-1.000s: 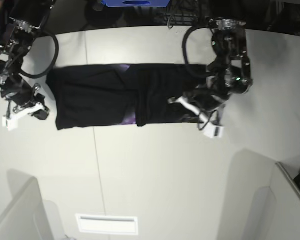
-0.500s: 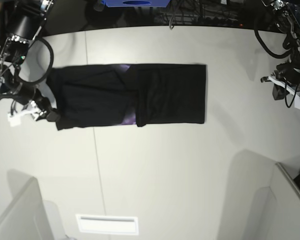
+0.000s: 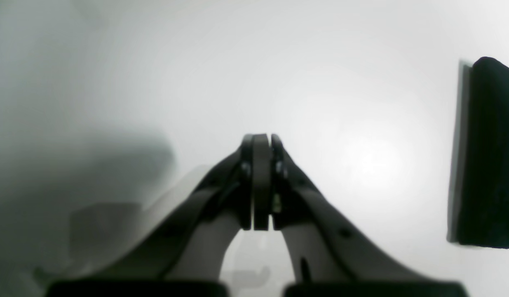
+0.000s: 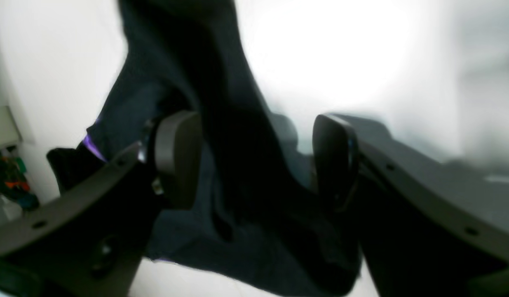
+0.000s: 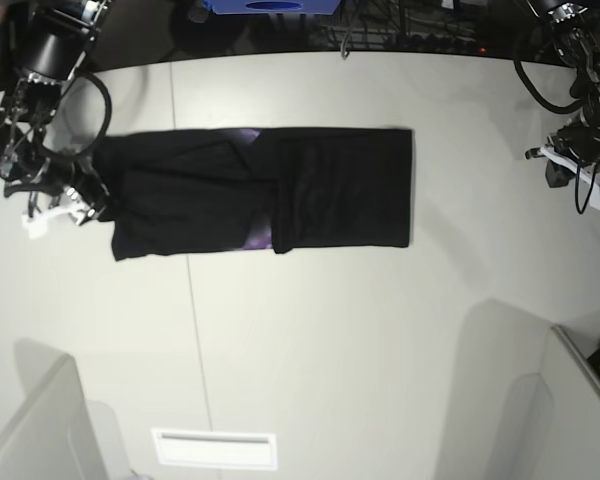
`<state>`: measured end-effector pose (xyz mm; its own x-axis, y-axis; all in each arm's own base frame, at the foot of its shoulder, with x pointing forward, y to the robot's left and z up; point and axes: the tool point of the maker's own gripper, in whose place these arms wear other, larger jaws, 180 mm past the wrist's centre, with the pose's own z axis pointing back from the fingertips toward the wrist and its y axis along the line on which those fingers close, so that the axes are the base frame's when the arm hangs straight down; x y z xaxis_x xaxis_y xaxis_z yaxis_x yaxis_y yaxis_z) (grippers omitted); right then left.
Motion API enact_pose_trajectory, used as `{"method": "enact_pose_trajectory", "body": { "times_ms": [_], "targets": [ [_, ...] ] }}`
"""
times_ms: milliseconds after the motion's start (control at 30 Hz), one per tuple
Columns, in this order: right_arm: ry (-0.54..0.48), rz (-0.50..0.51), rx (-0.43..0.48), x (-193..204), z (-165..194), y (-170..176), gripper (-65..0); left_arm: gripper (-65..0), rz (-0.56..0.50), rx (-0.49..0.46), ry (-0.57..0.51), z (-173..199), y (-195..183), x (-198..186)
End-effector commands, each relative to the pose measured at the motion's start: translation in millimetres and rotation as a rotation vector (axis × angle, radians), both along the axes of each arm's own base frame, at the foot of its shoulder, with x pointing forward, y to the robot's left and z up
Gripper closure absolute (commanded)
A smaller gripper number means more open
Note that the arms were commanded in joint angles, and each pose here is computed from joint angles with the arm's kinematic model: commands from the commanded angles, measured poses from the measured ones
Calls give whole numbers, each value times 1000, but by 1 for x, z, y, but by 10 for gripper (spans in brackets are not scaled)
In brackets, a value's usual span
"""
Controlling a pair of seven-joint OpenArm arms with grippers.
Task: Fold the T-shirt properly
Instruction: 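Open the left gripper and move it back beside the folded shirt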
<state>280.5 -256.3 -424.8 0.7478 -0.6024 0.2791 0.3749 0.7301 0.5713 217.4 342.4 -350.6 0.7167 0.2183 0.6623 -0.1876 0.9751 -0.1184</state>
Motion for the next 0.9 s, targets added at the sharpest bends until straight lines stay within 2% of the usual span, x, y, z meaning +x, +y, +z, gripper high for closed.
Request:
{"method": "enact_pose_trajectory", "body": {
  "times_ms": [0, 200, 400, 600, 867],
  "targets": [
    [-47, 16, -17, 10, 11, -5, -392, 0, -11, 19, -45, 13, 4, 8],
    [-30, 123, -1, 0, 16, 7, -390, 0, -10, 18, -44, 13, 4, 8],
    [-32, 145, 34, -1, 19, 15, -390, 0, 2, -10, -27, 3, 4, 9],
    [-18, 191, 45, -1, 13, 34, -390, 0, -48, -41, 8, -12, -15, 13],
    [-4, 150, 54, -2, 0, 30, -389, 0, -117, -65, 29, -22, -39, 18]
  ]
}}
